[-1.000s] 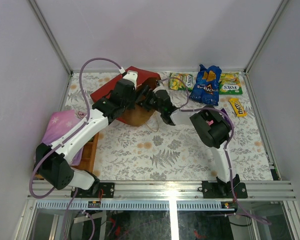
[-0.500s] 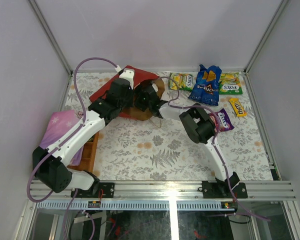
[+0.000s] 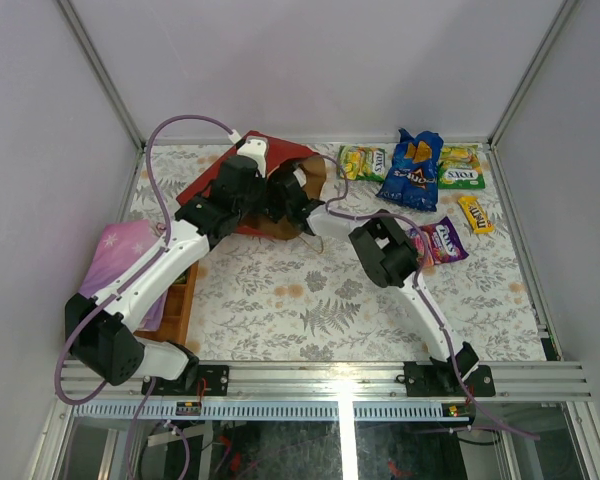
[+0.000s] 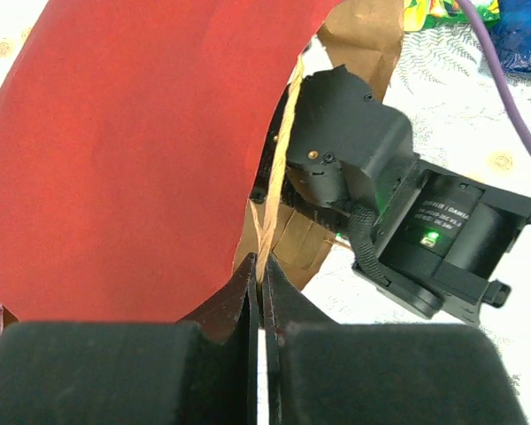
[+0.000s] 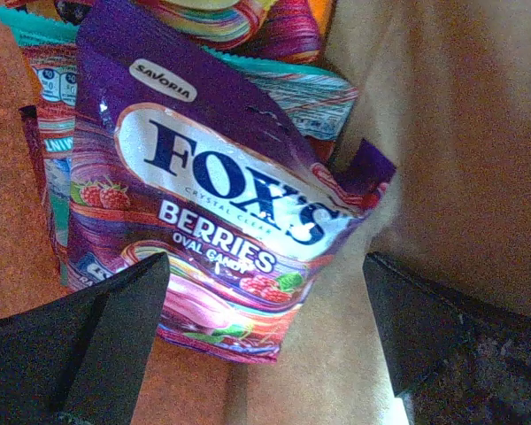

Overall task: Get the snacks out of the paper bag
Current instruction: Take out the snack from the paper bag.

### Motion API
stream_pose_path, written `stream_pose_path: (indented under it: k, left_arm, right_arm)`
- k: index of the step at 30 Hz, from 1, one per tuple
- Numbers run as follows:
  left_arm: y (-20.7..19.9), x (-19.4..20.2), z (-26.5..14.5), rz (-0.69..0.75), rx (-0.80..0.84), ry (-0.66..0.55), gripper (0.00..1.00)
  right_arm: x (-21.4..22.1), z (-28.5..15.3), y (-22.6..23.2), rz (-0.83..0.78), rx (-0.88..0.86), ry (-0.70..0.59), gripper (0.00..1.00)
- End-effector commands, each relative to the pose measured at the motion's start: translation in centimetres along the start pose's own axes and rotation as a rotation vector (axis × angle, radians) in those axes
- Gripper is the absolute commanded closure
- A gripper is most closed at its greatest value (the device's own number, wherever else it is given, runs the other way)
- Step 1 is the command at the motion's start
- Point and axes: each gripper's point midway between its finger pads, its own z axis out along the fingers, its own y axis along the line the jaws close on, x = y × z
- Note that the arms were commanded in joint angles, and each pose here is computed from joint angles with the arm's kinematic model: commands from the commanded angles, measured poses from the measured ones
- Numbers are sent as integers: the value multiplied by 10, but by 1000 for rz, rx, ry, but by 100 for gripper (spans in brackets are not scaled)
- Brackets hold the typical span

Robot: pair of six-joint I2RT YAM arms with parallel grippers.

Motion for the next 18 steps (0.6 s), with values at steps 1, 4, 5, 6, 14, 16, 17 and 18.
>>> stream_pose_path:
  k: [1,4,5,6,14,16,17,18]
  left_arm:
    - [-1,-6,0,-28,16,-27,100]
    - [-1,-6,0,-30,18,-27,100]
    - [-1,-6,-1,-30,16,-27,100]
    - [0,-7,-1,-30,16,-30,100]
    - [4,-5,-2,-32,-1,-29,100]
    - [5,-4,-2,-32,-4,-26,100]
    - [5,-4,-1,-33,-4,-26,100]
    - [6,-3,-1,-32,-7,-25,100]
  right_arm:
    - [35,12,-5,24,19,59,3]
    - [44,14,1,38,0,74,11]
    - [47,14,1,38,-2,77,14]
    - [49,14,2,37,-6,79,17]
    - [63,6,24,33,-142,133,80]
    - [63,2,30,12,-161,137,97]
    - [62,-1,34,-1,-170,137,100]
    - [62,-4,36,-20,-177,135,100]
